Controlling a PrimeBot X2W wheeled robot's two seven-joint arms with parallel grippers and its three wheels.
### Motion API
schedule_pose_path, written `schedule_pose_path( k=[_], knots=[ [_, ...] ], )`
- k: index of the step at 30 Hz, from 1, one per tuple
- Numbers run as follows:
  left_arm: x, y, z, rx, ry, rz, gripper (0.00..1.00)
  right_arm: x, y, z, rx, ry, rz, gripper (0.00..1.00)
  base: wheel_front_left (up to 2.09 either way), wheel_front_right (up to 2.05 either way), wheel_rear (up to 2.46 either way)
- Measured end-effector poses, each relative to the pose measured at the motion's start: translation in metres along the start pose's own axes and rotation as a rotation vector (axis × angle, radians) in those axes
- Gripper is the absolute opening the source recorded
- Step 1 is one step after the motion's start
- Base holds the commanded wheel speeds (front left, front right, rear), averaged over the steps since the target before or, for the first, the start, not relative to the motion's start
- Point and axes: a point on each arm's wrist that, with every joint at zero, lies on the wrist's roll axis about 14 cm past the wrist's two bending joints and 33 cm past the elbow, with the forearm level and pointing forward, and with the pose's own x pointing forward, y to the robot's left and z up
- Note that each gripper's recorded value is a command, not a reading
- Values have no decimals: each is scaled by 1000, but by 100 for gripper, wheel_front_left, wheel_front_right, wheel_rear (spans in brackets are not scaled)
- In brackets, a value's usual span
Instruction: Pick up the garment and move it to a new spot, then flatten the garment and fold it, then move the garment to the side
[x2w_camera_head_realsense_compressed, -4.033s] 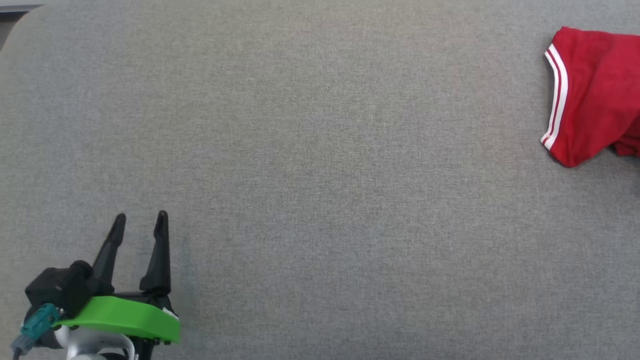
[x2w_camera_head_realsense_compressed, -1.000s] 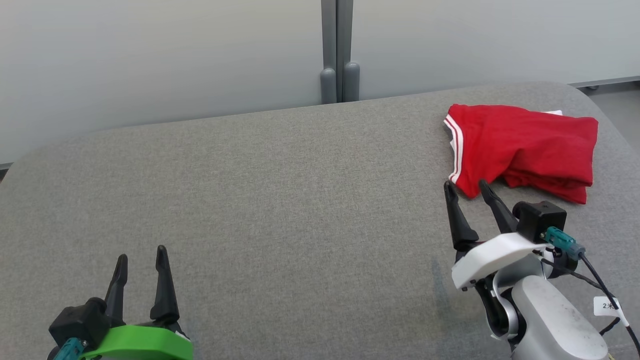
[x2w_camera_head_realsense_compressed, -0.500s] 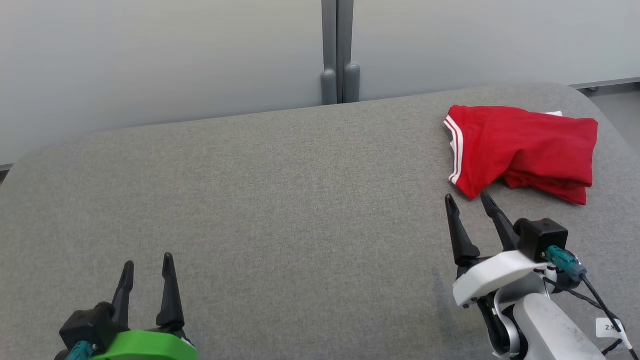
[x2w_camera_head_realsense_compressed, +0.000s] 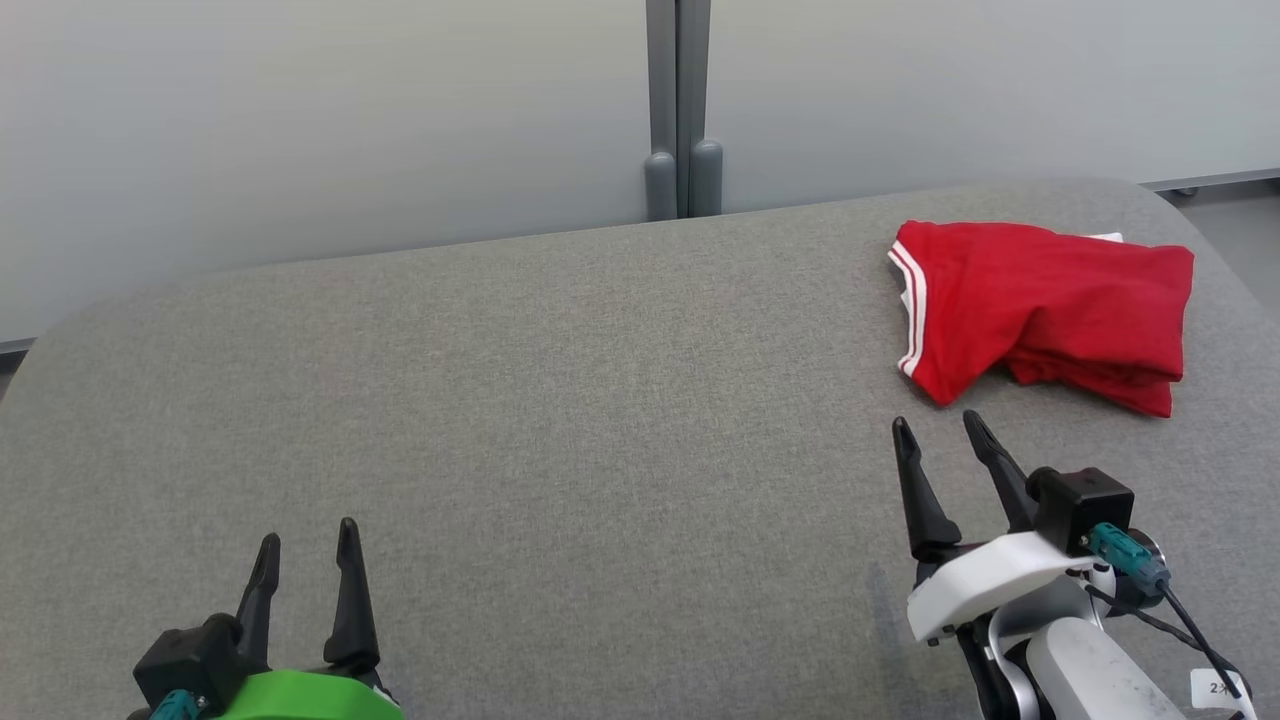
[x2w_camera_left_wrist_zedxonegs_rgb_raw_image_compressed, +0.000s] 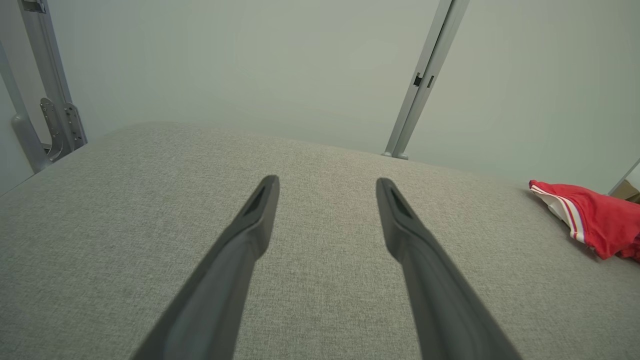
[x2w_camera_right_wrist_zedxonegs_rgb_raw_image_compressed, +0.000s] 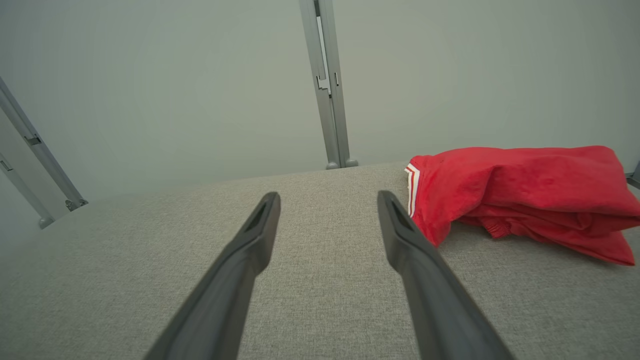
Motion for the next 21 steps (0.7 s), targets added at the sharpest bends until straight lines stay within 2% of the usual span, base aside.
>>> schedule_pose_path(
  k=[13,14,21],
  knots=[
    [-2,0,0,-2,-2,1,100,-3,2,1,-3,-6,-4,100,0,0,0],
    [-2,0,0,-2,-1,2,0,-3,2,1,-5,-7,-3,0,0,0,0],
    [-6,5,-21,-3,67,25,0,-22,1,-35,4,103,-22,0,0,0,0]
  ],
)
